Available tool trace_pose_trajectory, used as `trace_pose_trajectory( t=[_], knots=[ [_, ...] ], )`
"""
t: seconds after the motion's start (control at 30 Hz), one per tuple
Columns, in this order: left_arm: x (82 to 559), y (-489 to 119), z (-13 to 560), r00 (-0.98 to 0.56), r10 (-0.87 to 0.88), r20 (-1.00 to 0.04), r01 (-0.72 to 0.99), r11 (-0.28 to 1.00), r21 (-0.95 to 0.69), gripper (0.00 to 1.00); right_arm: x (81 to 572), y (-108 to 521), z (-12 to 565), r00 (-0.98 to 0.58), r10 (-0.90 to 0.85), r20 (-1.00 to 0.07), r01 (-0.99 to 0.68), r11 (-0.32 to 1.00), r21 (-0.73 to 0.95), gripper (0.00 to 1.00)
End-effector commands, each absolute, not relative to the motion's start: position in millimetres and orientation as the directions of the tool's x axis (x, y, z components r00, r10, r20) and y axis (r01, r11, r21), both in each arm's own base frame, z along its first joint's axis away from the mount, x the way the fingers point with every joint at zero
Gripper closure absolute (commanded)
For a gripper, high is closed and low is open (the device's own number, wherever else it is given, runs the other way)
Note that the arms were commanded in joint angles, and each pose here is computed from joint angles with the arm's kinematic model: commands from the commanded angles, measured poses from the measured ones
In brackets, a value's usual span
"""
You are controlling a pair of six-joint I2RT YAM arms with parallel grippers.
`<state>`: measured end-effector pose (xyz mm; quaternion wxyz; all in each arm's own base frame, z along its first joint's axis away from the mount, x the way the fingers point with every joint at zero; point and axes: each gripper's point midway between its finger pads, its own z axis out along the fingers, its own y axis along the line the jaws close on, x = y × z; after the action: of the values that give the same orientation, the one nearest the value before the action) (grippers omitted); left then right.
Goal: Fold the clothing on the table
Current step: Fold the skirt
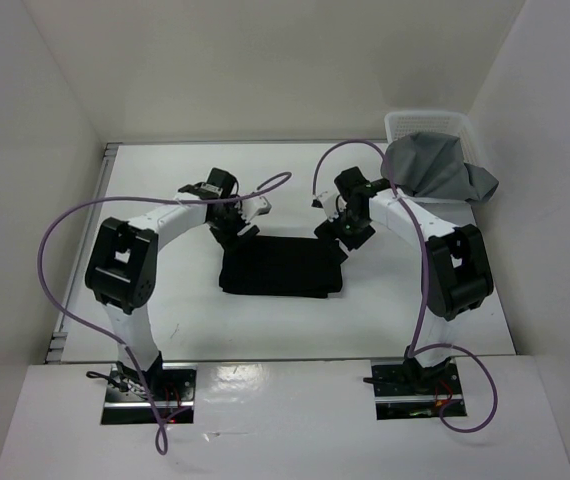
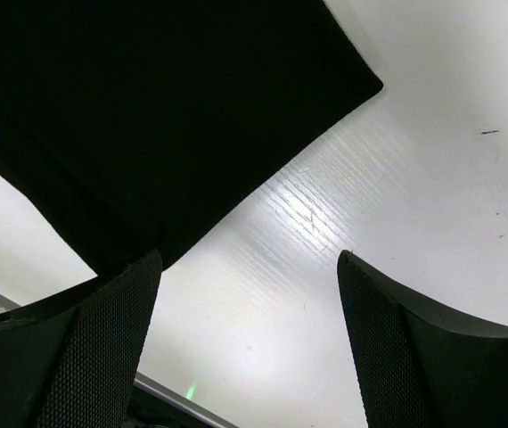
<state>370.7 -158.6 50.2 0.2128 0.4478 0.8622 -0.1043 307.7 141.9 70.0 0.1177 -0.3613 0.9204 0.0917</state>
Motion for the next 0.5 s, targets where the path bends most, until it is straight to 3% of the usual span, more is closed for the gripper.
trace_pose_trajectory(
  t=[0.0, 0.3, 0.33, 0.37, 0.43, 0.47],
  knots=[
    [391.1, -159.0, 47.9, -0.429, 0.776, -0.463, 0.854, 0.515, 0.072, 0.19, 313.4, 147.5, 84.4, -0.701, -0.638, -0.319, -0.692, 0.716, 0.089, 0.16],
    [394.3, -164.3, 23.6, -0.432, 0.791, -0.434, 0.872, 0.488, 0.022, 0.28, 312.8, 149.0, 86.0, -0.704, -0.639, -0.311, -0.693, 0.714, 0.102, 0.16],
    [391.0, -170.3, 23.8, -0.445, 0.779, -0.44, 0.868, 0.497, 0.002, 0.49, 312.8, 149.0, 86.0, -0.704, -0.639, -0.311, -0.693, 0.714, 0.102, 0.16],
    [392.0, -171.3, 20.9, -0.462, 0.772, -0.437, 0.86, 0.51, -0.008, 0.63, 312.8, 149.0, 86.0, -0.704, -0.639, -0.311, -0.693, 0.714, 0.102, 0.16],
    [384.4, -175.6, 16.2, -0.51, 0.743, -0.433, 0.84, 0.538, -0.066, 0.82, 312.6, 148.9, 83.1, -0.706, -0.64, -0.303, -0.692, 0.714, 0.105, 0.16],
    [381.8, -177.4, 11.7, -0.53, 0.733, -0.427, 0.831, 0.549, -0.09, 0.86, 312.6, 148.9, 83.0, -0.706, -0.64, -0.303, -0.692, 0.714, 0.105, 0.16]
  ],
)
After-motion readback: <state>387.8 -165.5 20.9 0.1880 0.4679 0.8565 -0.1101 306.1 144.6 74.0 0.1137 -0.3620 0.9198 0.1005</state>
